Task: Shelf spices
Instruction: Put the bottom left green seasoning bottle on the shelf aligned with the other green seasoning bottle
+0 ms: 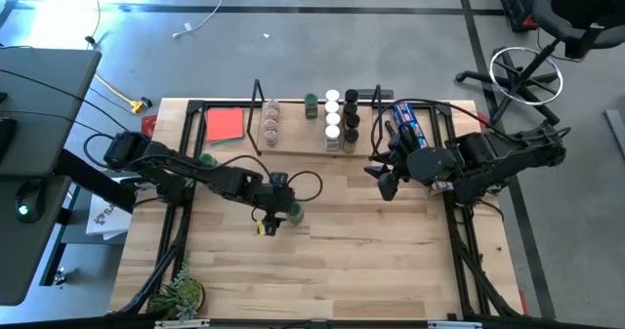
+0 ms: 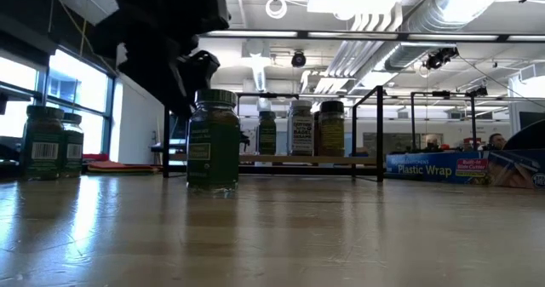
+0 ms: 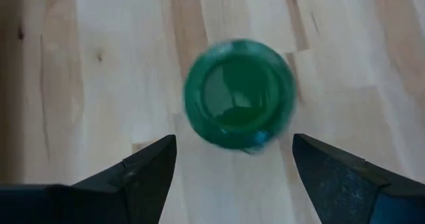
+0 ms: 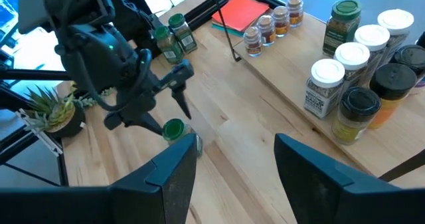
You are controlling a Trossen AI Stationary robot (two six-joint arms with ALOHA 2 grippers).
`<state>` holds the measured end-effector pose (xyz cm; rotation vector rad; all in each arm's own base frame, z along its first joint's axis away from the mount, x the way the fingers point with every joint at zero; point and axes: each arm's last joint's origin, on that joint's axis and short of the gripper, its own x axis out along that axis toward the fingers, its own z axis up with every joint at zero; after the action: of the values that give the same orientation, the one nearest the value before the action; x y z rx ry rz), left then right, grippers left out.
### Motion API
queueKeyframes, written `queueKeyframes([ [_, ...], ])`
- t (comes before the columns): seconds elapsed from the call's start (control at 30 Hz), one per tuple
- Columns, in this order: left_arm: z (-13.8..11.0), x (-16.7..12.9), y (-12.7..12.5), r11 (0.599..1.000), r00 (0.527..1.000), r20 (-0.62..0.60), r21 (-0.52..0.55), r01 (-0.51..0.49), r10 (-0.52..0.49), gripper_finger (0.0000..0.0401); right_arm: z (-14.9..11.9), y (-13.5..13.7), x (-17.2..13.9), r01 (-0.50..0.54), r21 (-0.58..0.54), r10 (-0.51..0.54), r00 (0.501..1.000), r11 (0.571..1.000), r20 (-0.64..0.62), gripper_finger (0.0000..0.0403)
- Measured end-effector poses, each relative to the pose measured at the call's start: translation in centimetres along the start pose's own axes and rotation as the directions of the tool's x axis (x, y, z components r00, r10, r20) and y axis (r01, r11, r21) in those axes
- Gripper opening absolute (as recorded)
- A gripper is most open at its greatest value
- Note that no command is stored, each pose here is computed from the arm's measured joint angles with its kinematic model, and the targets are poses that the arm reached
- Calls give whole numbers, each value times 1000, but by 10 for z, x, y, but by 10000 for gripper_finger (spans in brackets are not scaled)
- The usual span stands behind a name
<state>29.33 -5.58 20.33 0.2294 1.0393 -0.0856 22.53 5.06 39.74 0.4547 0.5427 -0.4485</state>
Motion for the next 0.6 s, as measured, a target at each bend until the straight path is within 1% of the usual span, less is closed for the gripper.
queueKeyframes([
  [0.07, 2, 2, 3, 1000, 1000, 17, 28, 6, -7, 297, 0, 0, 0, 0, 0, 0, 1000, 1000, 0, 197],
  [0.2, 8, 6, 3, 985, 995, 84, 165, 48, -63, 297, 0, 0, 0, 0, 1, 0, 1000, 1000, 3, 197],
  [0.3, 12, 10, 2, 971, 991, 116, 236, 36, -64, 297, 1, 0, 0, 0, 5, 0, 1000, 1000, 11, 197],
  [0.47, 10, 20, 1, 968, 992, 84, 240, 70, -92, 294, 0, 0, 0, 3, 25, -3, 1000, 1000, 7, 197],
  [0.6, 10, 23, -2, 970, 992, 77, 232, 77, -97, 279, 0, 0, 0, 8, 23, -8, 1000, 1000, 6, 197],
])
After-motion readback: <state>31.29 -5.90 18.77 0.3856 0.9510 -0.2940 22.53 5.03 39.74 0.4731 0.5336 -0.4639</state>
